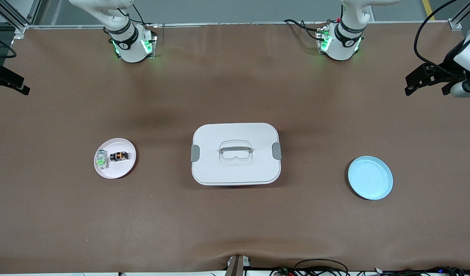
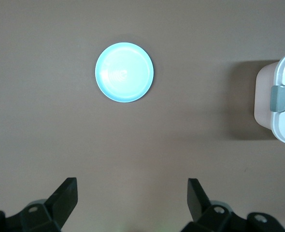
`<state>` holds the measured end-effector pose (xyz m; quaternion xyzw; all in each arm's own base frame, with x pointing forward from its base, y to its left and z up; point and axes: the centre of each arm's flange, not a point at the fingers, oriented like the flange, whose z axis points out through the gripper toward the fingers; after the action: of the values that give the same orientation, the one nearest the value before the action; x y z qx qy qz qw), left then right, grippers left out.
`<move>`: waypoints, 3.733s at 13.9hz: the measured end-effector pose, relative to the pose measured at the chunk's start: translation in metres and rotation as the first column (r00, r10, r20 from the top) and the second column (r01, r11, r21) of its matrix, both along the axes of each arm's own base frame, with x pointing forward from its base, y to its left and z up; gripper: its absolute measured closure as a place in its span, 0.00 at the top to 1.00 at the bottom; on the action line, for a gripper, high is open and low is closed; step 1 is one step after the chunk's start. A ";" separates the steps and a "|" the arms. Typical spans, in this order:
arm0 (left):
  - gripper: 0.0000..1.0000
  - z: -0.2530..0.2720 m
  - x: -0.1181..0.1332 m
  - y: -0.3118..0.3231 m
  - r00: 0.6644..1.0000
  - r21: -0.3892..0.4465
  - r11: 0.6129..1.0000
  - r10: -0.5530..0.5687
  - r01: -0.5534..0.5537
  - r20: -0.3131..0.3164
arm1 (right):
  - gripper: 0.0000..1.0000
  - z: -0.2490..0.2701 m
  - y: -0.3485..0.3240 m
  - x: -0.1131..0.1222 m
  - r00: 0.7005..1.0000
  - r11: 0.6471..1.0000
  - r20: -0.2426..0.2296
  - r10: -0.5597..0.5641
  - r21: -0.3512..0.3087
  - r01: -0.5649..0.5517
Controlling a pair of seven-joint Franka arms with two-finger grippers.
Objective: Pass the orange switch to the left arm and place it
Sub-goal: 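Move both grippers out from rest toward the two plates, then lower the right gripper over the orange switch while the left gripper hovers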
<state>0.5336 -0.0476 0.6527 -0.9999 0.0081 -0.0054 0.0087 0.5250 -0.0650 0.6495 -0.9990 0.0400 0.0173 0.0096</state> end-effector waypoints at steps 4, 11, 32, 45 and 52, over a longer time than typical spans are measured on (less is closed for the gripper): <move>1.00 0.000 0.000 0.000 1.000 0.000 1.000 0.001 -0.001 0.000 | 1.00 0.000 -0.002 0.000 1.000 1.000 0.000 -0.005 0.000 0.005; 1.00 -0.009 0.018 0.000 1.000 -0.002 1.000 0.001 -0.001 -0.011 | 1.00 0.000 -0.008 -0.001 1.000 1.000 0.000 -0.019 0.000 0.019; 1.00 -0.021 0.016 -0.036 0.999 -0.001 1.000 0.012 -0.012 -0.030 | 1.00 -0.032 -0.009 0.020 1.000 1.000 -0.017 -0.018 0.001 0.018; 1.00 -0.102 0.072 -0.068 0.999 -0.025 0.999 0.039 -0.039 -0.025 | 1.00 -0.155 0.028 0.027 0.998 0.999 -0.056 0.033 0.039 -0.031; 1.00 -0.123 0.080 -0.089 0.956 -0.207 0.936 0.260 -0.283 -0.133 | 1.00 -0.232 0.053 0.018 0.998 0.997 -0.003 0.068 0.029 -0.068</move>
<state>0.6134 -0.1366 0.5295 -0.9849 -0.1304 0.0468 -0.1039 0.5431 -0.0120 0.4172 -0.9995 0.0056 0.0204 0.0233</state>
